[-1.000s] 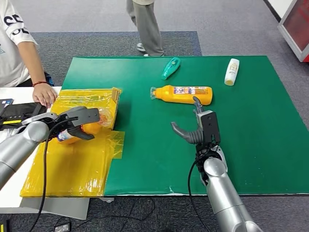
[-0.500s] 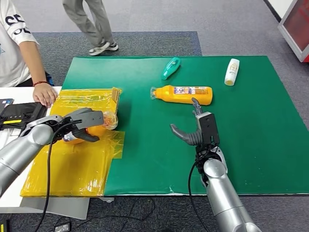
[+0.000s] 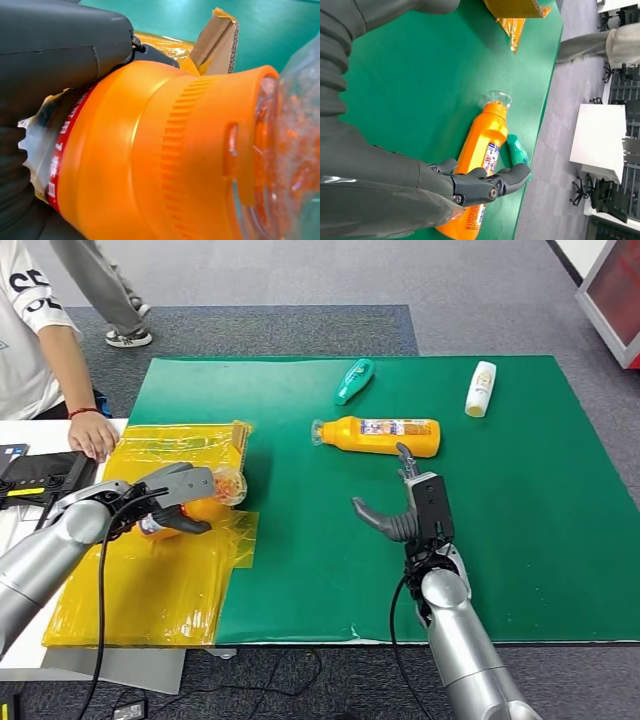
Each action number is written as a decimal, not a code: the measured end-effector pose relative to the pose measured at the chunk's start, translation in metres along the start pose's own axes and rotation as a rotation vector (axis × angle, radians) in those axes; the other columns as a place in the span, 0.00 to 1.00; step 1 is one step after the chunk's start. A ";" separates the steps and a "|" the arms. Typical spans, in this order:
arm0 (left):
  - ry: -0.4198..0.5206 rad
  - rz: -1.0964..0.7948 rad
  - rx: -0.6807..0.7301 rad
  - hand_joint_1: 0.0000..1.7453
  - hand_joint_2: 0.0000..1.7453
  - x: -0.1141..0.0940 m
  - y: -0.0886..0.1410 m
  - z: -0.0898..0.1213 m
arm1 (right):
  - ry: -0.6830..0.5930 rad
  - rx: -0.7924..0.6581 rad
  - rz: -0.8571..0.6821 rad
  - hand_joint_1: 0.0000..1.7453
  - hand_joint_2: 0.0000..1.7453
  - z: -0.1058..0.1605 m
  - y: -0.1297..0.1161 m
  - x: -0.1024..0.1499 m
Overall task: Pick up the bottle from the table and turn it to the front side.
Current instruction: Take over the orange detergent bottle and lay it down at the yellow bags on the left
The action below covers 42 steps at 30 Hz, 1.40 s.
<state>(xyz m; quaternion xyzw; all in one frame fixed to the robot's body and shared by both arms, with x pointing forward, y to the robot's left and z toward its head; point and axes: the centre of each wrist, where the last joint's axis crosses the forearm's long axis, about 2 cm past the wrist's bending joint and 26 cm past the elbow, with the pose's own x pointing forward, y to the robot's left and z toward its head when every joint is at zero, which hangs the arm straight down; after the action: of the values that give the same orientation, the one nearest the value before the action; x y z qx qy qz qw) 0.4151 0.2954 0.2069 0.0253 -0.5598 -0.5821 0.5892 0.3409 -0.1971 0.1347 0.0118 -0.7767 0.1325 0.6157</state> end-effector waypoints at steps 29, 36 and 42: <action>-0.036 0.052 0.029 0.00 1.00 0.000 0.002 0.001 | -0.003 0.007 0.003 0.00 1.00 -0.001 0.000 0.001; -0.352 0.312 0.111 0.00 1.00 -0.002 -0.028 0.005 | -0.011 0.014 -0.016 0.00 1.00 -0.001 0.001 0.001; -0.681 0.638 0.204 0.00 1.00 -0.002 -0.070 0.022 | -0.019 0.028 -0.063 0.00 1.00 0.001 0.002 0.000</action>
<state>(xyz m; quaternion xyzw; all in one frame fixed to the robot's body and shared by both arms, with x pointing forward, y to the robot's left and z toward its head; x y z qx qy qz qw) 0.3544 0.2882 0.1664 -0.2821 -0.7553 -0.2893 0.5160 0.3397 -0.1952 0.1336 0.0459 -0.7797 0.1240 0.6120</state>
